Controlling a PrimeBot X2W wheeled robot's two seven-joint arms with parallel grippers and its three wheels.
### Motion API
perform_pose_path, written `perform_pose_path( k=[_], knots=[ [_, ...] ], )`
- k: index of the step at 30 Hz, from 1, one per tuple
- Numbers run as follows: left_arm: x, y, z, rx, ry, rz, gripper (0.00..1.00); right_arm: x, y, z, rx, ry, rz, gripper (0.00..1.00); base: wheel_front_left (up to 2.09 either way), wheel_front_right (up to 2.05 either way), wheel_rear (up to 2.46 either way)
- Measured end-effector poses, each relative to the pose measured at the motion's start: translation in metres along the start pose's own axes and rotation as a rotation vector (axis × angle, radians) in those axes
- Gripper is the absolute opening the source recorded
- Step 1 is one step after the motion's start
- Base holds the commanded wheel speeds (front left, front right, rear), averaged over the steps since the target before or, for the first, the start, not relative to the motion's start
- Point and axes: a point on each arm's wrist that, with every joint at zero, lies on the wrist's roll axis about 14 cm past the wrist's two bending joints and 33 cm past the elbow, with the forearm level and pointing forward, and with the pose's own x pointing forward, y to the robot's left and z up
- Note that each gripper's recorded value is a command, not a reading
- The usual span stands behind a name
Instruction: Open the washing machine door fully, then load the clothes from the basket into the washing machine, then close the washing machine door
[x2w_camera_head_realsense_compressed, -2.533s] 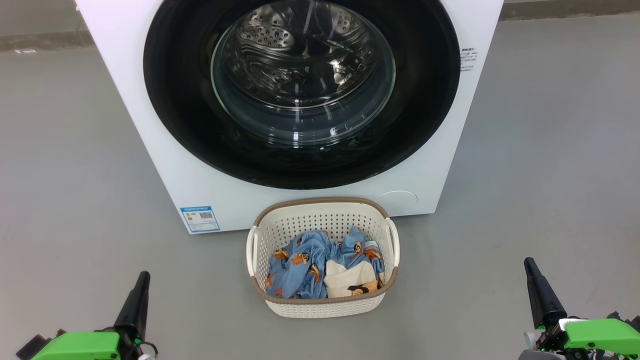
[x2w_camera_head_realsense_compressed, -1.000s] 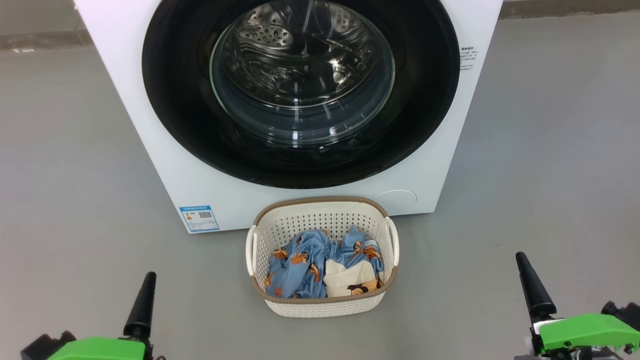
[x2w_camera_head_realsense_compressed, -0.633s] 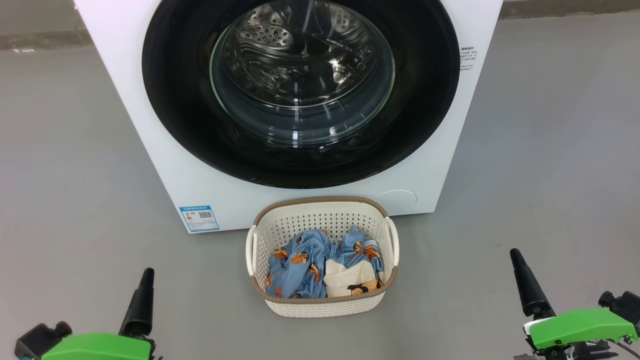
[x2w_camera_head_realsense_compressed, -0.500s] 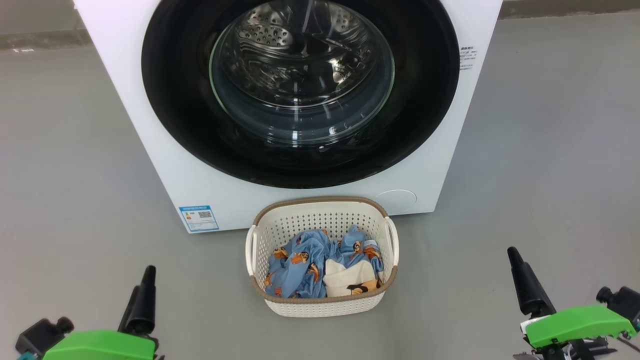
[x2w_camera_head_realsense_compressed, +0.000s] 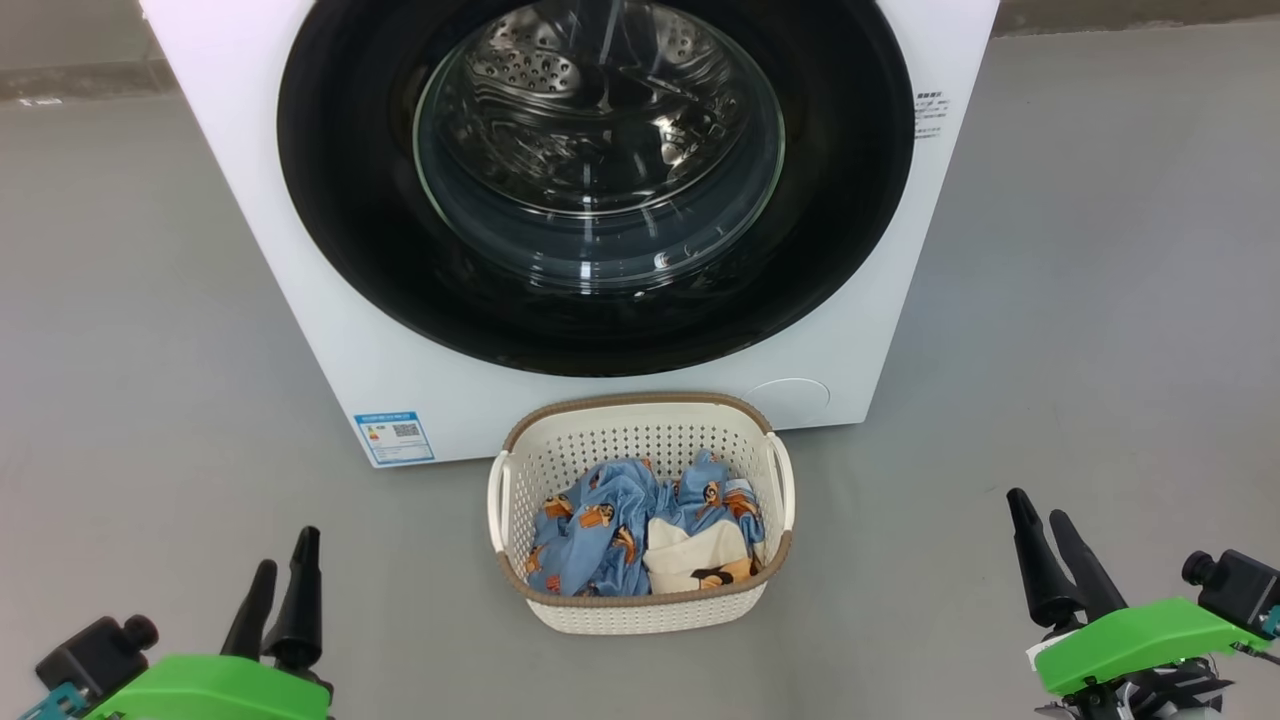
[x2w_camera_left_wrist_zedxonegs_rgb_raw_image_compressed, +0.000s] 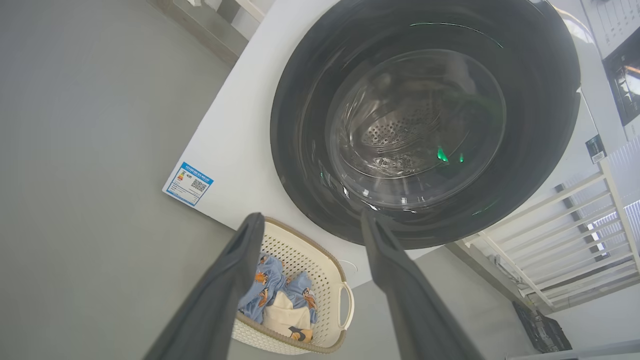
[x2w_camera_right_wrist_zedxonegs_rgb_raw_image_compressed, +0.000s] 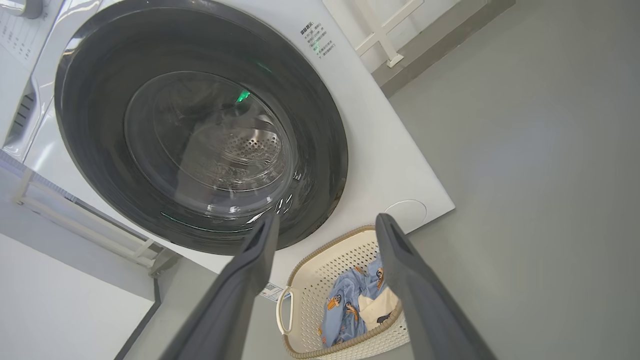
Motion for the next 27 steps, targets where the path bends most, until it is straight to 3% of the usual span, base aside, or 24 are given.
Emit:
perform_pose_path(
  k=[27],
  knots=[
    [0.001, -0.01, 0.007, 0.364, -0.026, -0.065, 1.0, 0.003, 0.008, 0.013, -0.386, -0.046, 0.046, 1.0, 0.0, 0.0, 0.0]
  ],
)
